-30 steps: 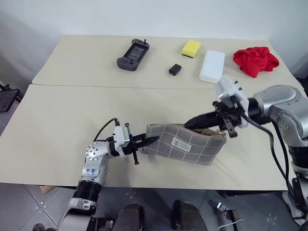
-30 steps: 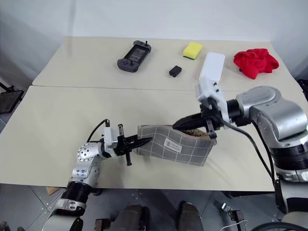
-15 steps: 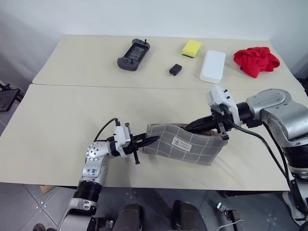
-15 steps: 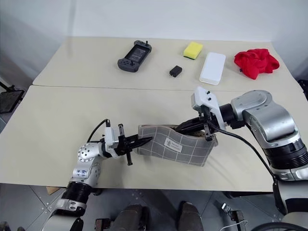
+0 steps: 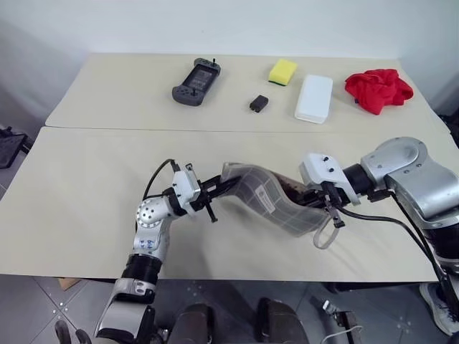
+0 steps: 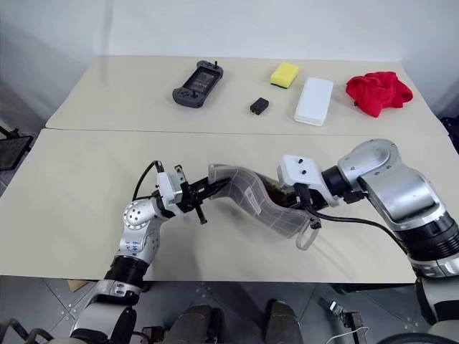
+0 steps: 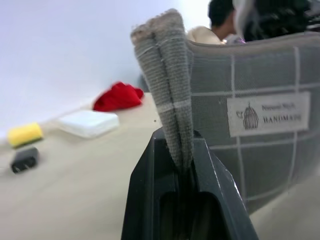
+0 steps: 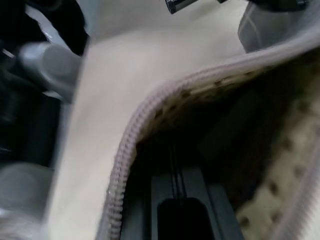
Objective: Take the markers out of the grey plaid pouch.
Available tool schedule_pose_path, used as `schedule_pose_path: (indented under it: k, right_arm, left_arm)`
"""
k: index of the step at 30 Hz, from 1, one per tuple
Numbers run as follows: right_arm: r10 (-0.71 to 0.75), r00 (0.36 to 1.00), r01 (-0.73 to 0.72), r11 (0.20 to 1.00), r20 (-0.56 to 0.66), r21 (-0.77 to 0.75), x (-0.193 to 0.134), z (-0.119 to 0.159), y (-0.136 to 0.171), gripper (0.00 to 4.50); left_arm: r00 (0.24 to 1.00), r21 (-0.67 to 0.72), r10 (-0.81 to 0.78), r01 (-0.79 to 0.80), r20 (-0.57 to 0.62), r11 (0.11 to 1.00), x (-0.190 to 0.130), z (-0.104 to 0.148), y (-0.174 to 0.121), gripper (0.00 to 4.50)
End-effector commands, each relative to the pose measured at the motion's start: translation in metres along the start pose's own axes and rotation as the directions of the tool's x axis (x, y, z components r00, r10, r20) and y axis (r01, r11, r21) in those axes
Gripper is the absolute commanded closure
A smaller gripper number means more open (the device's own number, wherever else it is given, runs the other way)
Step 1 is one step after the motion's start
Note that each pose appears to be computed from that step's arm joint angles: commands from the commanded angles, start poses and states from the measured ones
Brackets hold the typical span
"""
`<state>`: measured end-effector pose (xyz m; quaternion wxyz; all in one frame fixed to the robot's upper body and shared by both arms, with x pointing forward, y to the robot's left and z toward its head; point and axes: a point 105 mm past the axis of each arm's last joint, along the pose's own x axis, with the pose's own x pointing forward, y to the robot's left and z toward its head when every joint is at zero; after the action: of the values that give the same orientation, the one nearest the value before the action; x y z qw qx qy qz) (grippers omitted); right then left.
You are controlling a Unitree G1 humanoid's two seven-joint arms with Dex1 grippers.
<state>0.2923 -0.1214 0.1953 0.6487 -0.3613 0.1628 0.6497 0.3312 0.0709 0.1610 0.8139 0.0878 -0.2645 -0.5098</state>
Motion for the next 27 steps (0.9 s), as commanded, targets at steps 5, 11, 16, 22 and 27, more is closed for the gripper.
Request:
schedule_pose_path:
  k: [5,11,16,22,27]
  right_arm:
    - [-0.169,0.981,0.162,0.984,-0.1,-0.078,0.015,-0.004,-0.028,4.49]
    - [-0.165,0.982,0.16,0.985,-0.093,-0.057,0.015,-0.002,-0.032,3.37]
    - [-0.202,0.965,0.183,0.975,-0.167,-0.124,0.002,-0.011,-0.048,2.02]
    - [-0.317,0.923,0.268,0.936,-0.217,-0.23,-0.014,-0.012,-0.086,0.35]
    - [-0.204,0.973,0.189,0.972,-0.104,-0.138,0.0,0.005,-0.079,0.03]
  left_arm:
    - [0.999,-0.006,-0.031,0.03,-0.042,1.0,-0.02,-0.004,-0.019,4.5]
    - [0.993,-0.042,-0.065,0.061,-0.103,0.997,-0.042,0.002,-0.035,4.5]
    - [0.994,-0.073,-0.028,0.02,-0.108,0.997,-0.048,0.01,-0.033,4.5]
    - [0.996,-0.069,0.018,-0.024,-0.084,0.997,-0.043,0.016,-0.025,4.5]
    - [0.998,-0.041,0.059,-0.061,-0.03,0.997,-0.027,0.021,-0.014,4.5]
